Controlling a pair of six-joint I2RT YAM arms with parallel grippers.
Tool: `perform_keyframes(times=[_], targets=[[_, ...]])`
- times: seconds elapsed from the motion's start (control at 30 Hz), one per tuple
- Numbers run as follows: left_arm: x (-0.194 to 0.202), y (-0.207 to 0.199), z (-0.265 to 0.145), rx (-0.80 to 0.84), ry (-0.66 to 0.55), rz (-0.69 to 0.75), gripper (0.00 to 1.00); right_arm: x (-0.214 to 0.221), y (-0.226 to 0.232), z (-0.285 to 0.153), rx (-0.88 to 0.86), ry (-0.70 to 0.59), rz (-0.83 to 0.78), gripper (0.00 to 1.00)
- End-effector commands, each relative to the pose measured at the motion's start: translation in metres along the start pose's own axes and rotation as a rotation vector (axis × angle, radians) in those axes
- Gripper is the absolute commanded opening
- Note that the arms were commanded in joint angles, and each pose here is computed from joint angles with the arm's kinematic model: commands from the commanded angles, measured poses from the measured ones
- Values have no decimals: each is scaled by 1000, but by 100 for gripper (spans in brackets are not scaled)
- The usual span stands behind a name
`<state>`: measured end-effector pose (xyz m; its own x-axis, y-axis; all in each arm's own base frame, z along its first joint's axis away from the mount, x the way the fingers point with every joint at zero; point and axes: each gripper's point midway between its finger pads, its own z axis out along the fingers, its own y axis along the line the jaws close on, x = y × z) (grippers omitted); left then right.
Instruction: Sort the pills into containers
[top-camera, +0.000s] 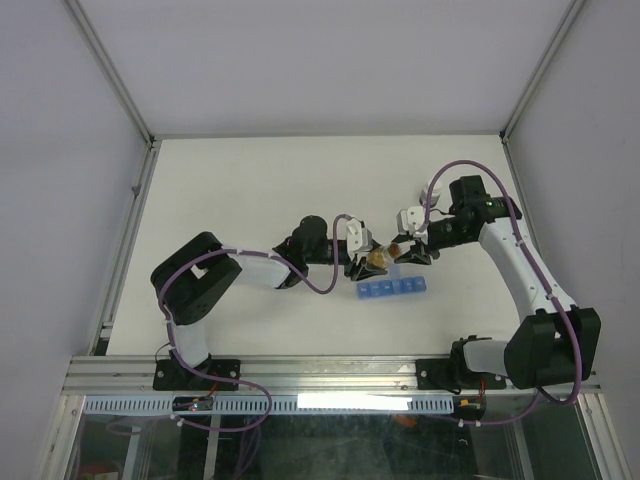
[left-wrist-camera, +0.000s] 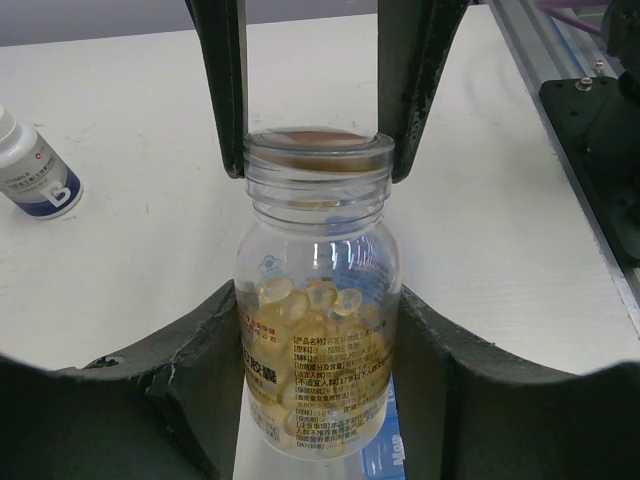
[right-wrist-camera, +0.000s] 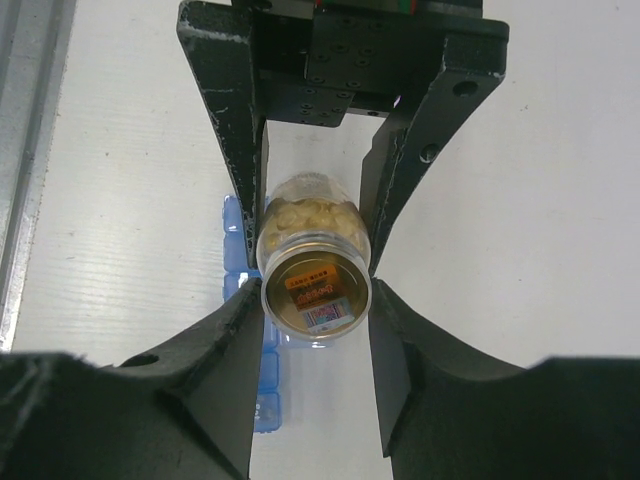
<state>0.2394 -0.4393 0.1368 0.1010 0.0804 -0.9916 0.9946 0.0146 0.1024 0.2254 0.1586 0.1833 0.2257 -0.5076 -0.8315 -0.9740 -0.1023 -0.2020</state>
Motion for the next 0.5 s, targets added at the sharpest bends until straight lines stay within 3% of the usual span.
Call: perform_keyframes(times=[0.0,0.3,0.47], targets=[[-23,7,-6,-23,-52,64,0,0,-3,-8,27,34,-91,24],[-23,6,-5,-15,-51,66,0,-9,16,-7,-101,-7,-331,33],[-22,7,-7,-26,-48,67,0,-9,-1,-16,-29,3,-212,33]])
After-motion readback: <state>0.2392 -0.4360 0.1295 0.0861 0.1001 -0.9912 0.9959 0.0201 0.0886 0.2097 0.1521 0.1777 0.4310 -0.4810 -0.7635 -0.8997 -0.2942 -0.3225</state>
